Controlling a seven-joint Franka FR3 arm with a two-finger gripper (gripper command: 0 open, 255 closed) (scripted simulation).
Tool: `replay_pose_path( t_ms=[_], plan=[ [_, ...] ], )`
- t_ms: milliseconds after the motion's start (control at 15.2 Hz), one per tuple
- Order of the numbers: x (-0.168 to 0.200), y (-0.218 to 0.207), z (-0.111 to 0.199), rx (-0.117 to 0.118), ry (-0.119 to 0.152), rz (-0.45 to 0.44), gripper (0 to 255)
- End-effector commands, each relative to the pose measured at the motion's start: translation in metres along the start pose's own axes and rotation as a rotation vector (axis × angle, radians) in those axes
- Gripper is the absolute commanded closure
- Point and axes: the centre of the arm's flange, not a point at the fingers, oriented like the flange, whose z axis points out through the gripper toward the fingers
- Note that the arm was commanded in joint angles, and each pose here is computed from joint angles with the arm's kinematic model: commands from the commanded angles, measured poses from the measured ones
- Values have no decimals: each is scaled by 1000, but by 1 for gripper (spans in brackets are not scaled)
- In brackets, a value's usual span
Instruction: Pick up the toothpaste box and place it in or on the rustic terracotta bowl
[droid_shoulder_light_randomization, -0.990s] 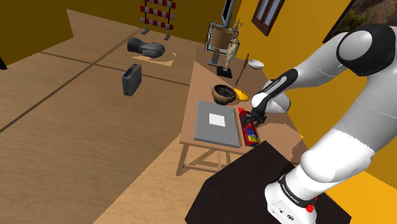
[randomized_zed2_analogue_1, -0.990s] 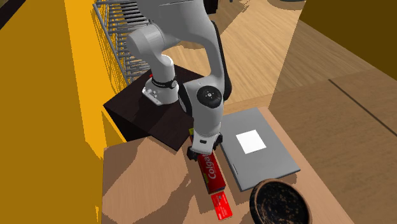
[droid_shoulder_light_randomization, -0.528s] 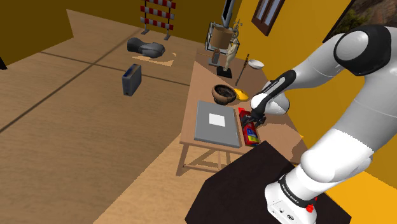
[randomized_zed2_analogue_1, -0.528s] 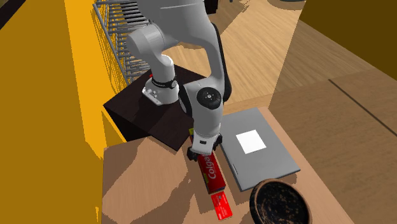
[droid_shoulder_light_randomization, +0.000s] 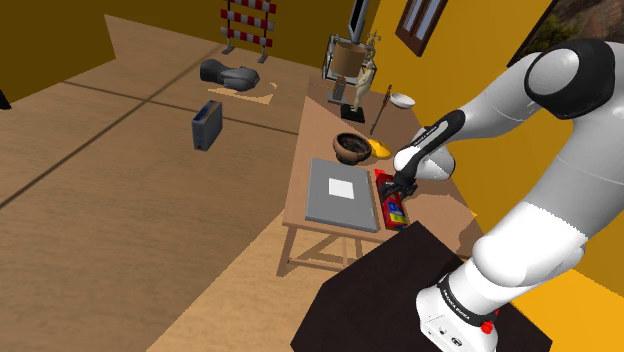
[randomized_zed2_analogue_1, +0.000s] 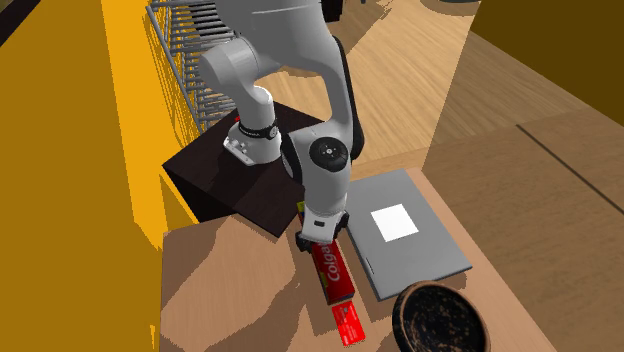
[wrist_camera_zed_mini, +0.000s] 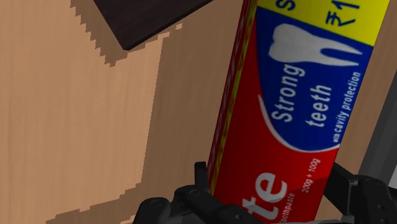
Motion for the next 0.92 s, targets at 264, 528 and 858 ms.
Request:
replay_pose_path(
  t_ms=[264, 528, 858],
  plan=[
    [0, 1, -10, 0, -1, 0, 255],
    [0, 1, -32, 0, -1, 0, 255],
    [1, 2, -58, 0, -1, 0, 255]
  ],
)
